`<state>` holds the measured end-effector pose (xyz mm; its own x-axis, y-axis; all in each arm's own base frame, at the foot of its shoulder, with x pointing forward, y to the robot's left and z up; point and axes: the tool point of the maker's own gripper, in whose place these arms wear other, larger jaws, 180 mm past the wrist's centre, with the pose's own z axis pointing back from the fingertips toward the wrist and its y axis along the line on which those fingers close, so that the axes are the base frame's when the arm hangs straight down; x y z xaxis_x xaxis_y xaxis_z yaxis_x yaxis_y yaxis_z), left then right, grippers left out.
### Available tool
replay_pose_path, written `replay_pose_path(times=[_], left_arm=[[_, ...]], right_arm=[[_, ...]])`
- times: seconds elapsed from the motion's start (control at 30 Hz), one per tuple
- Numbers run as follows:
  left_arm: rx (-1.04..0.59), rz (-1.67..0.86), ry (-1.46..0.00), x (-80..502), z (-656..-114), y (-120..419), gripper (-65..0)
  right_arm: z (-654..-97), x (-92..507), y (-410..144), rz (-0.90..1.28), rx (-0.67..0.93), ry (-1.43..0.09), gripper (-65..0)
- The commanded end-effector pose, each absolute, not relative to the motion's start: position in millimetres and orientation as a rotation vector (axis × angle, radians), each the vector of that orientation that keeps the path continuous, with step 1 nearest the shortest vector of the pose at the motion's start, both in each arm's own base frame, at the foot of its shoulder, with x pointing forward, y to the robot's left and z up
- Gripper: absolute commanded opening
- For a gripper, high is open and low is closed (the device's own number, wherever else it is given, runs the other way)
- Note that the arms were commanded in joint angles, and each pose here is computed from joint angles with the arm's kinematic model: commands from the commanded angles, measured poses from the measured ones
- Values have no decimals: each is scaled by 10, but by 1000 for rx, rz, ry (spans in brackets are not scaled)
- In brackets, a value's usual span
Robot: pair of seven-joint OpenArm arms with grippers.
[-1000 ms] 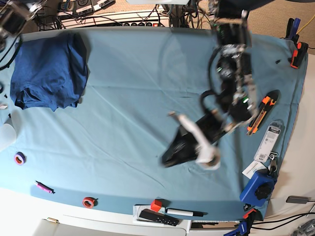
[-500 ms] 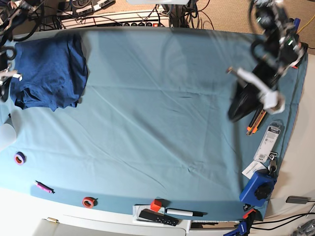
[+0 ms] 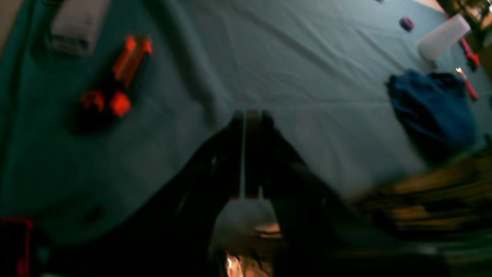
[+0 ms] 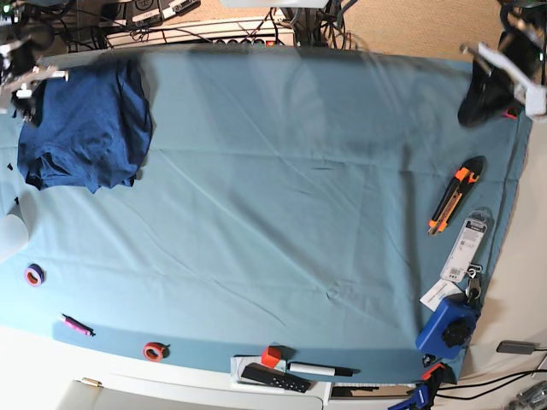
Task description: Layout the t-shirt on the table in an organized manner, then fold the t-shirt properly
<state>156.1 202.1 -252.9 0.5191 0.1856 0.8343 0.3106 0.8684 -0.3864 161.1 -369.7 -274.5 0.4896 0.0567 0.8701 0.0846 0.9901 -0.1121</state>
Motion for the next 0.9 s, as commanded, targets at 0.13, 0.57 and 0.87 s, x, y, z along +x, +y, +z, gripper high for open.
replay_pose_path(times=[0.13, 0.57, 0.87], left_arm=[[-561, -35, -911, 1214, -2701, 2039, -650], [-719, 179, -396, 112, -3554, 2120, -650], [-969, 320, -106, -377, -4208, 1507, -650]], right_arm=[[-2898, 1296, -3576, -72, -52, -964, -650], [-3574, 189, -2816, -77, 243, -482, -650], [-4099, -184, -2415, 23, 289, -334, -650]])
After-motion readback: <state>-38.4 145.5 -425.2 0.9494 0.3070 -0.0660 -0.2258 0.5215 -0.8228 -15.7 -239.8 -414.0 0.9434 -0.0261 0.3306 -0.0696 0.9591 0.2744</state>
